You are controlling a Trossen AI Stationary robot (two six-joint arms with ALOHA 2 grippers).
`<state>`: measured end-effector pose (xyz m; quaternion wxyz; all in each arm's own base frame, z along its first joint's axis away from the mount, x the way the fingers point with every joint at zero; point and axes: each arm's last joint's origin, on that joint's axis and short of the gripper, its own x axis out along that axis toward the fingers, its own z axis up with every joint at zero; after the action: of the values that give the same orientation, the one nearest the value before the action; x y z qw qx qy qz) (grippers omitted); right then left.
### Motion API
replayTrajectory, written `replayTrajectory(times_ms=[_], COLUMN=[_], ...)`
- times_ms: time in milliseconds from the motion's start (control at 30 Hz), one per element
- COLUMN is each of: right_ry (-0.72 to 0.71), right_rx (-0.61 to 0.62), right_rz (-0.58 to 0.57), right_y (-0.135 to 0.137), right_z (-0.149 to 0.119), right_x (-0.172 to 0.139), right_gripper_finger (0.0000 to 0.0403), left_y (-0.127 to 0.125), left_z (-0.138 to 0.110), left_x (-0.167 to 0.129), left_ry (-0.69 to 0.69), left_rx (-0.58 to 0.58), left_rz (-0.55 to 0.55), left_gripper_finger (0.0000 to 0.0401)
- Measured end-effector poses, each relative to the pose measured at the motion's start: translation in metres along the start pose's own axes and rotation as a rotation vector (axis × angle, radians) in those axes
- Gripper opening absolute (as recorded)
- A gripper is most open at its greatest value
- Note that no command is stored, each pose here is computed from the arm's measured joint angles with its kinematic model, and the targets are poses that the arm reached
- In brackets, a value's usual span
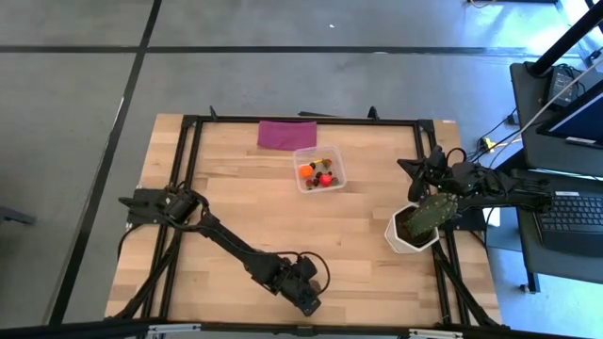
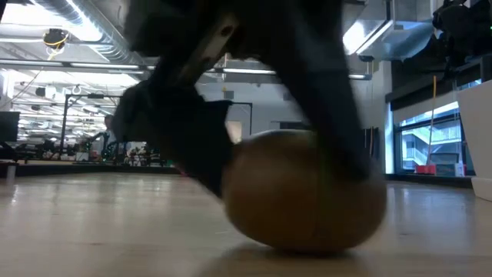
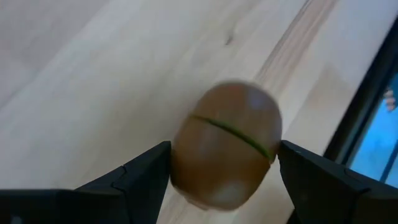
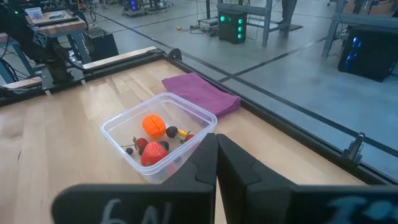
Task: Pick and placing Produce into tupperware
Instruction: Put the brown kiwi into the transparent bin
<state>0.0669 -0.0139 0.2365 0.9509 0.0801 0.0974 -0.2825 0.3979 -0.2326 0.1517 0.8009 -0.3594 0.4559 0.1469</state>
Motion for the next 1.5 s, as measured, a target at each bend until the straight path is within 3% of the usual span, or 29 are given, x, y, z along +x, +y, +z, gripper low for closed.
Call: replayTrajectory(times_ms=[233, 833, 1500], right_ry=[0.0, 0.0, 0.001], right_rx=[0.0, 0.003, 0.002], right_rz=[0.0, 0.001, 0.003], right_y=[0.0, 0.0, 0.0], right_z=[0.0, 0.0, 0.0], right_x=[0.0, 0.0, 0.0], right_gripper_finger=[0.0009, 0.0009, 0.0009], left_y=[0.008, 0.008, 0.02], left_z=[-0.004, -0.002, 0.023], left_x=[0.0, 0.0, 0.005], left_ry=[0.083, 0.077, 0.059], left_rx=[0.02, 0.041, -0.007], left_rz=[0.067, 0.062, 0.101], left_gripper_finger=[0.0281, 0.0281, 0.0276])
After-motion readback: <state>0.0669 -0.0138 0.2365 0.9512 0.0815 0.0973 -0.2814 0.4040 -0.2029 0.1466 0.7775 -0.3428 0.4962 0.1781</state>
